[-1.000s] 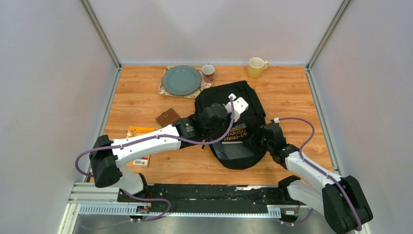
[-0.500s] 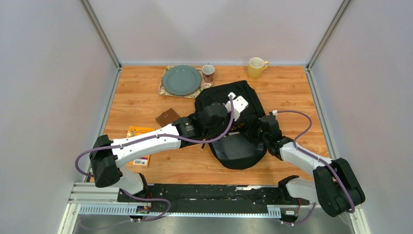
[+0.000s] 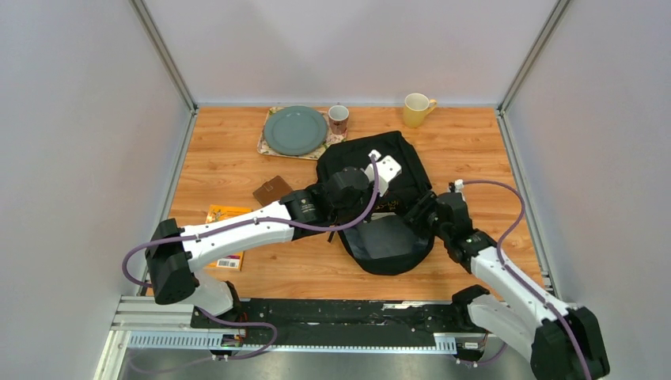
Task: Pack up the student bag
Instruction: Place the book in the student bag, then pick up the book from the center of the board.
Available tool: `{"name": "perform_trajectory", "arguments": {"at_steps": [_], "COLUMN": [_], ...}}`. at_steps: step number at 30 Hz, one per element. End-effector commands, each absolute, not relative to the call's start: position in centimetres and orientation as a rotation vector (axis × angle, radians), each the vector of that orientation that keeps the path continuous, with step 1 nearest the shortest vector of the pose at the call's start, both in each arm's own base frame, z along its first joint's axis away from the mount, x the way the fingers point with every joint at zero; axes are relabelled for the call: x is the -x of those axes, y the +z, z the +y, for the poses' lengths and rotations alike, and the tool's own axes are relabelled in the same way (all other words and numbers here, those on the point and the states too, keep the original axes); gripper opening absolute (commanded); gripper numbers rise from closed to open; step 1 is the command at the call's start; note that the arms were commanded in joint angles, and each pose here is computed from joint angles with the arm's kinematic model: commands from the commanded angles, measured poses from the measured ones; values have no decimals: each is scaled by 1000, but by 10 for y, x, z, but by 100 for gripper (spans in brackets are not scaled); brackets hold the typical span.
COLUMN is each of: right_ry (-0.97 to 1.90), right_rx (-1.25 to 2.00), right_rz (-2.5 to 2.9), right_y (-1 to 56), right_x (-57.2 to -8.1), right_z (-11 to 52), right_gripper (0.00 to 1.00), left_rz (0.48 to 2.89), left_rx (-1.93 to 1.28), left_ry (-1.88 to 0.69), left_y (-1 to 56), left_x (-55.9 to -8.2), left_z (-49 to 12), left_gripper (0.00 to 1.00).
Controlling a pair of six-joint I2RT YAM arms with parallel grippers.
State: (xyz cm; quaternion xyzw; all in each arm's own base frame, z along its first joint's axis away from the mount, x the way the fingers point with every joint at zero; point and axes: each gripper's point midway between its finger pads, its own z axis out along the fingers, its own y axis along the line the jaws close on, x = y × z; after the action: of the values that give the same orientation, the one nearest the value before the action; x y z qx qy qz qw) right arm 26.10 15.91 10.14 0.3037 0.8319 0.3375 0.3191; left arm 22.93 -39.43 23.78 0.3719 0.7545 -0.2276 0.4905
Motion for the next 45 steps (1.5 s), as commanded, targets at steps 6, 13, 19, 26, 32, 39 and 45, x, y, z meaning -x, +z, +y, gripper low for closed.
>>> {"name": "perform_trajectory", "arguments": {"at_steps": [6,13,19,26,32,39,45], "right_ry": [947,874,970,1067,1141,1164,1217], "right_rx": [-603,-578,-450,-297,-107,77,145], "right_rz": [2248,2031,1964,1982,2114,2259,2326], "right_y": [129,203,248,268,257,228,211], "right_x": [-192,-165,-173,-194,-198,-171,-160], "right_z": [148,110,127,160,213,274,298], "right_gripper": [50,54,66,69,74,76,76], "left_rz": [1836,1828,1837,1949,2078,2224,2252], "left_rx": [-883,-811,-629,-261,94,574,770], "left_ry": [-627,-581,-437,-255,-65,26,107], "left_y": [242,237,248,225,188,134,101], "left_x": [-225,-220,-245,-272,-272,-256,-242], "left_z": [-397,-355,-279,-145,-45,56,103], "left_gripper": [6,73,75,76,77,78,79]}}
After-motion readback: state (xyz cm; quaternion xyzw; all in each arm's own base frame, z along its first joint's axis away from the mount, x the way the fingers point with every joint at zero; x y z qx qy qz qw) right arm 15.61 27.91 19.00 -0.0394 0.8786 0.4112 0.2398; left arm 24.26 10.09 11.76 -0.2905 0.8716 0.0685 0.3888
